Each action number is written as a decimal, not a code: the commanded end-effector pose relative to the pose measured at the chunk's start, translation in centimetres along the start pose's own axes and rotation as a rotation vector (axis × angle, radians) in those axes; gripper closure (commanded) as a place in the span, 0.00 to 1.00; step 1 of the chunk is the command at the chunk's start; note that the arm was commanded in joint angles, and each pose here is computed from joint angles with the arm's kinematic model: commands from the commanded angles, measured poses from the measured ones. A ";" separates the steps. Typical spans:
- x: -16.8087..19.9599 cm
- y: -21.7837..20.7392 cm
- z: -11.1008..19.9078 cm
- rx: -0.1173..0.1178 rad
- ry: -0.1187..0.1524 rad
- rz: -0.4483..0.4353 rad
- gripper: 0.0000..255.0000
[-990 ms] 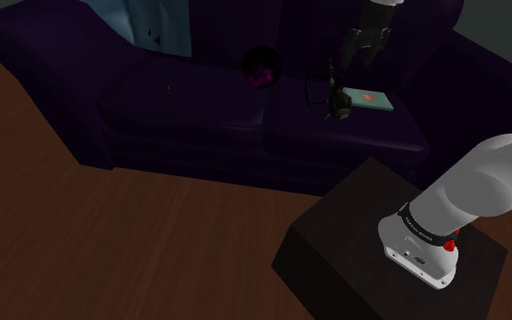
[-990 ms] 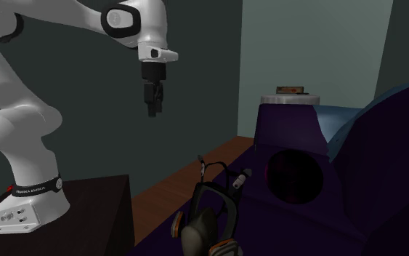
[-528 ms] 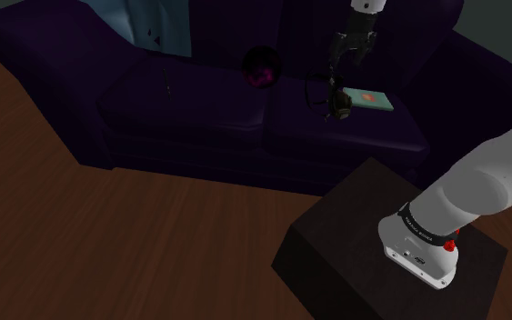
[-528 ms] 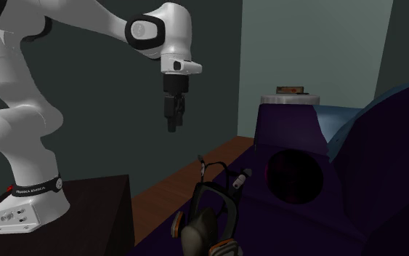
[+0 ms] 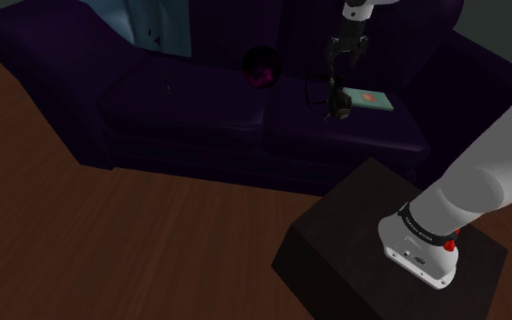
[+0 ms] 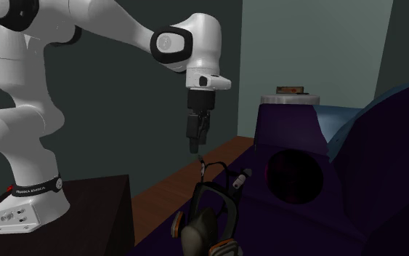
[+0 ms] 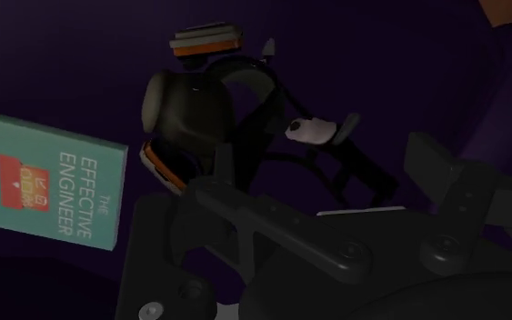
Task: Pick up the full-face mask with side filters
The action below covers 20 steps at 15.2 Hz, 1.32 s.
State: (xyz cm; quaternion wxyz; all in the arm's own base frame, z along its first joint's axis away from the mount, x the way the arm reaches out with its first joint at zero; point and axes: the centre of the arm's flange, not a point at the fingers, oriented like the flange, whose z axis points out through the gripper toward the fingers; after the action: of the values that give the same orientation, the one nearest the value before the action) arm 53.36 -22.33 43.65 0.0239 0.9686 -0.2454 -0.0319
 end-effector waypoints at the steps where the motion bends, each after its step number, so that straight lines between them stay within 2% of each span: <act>1: 2.0 1.0 1.2 -0.011 -0.004 0.036 0.00; 7: 8.0 4.7 4.3 -0.039 -0.016 0.143 0.00; 16: 8.2 4.5 8.3 -0.039 -0.016 0.143 0.00; 17: 8.3 4.5 8.3 -0.039 -0.016 0.143 1.00; 20: 8.2 4.5 8.3 -0.039 -0.016 0.143 1.00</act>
State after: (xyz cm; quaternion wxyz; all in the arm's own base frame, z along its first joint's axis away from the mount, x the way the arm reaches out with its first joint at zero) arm 57.86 -30.46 35.33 0.0432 0.9477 -0.3133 -0.0419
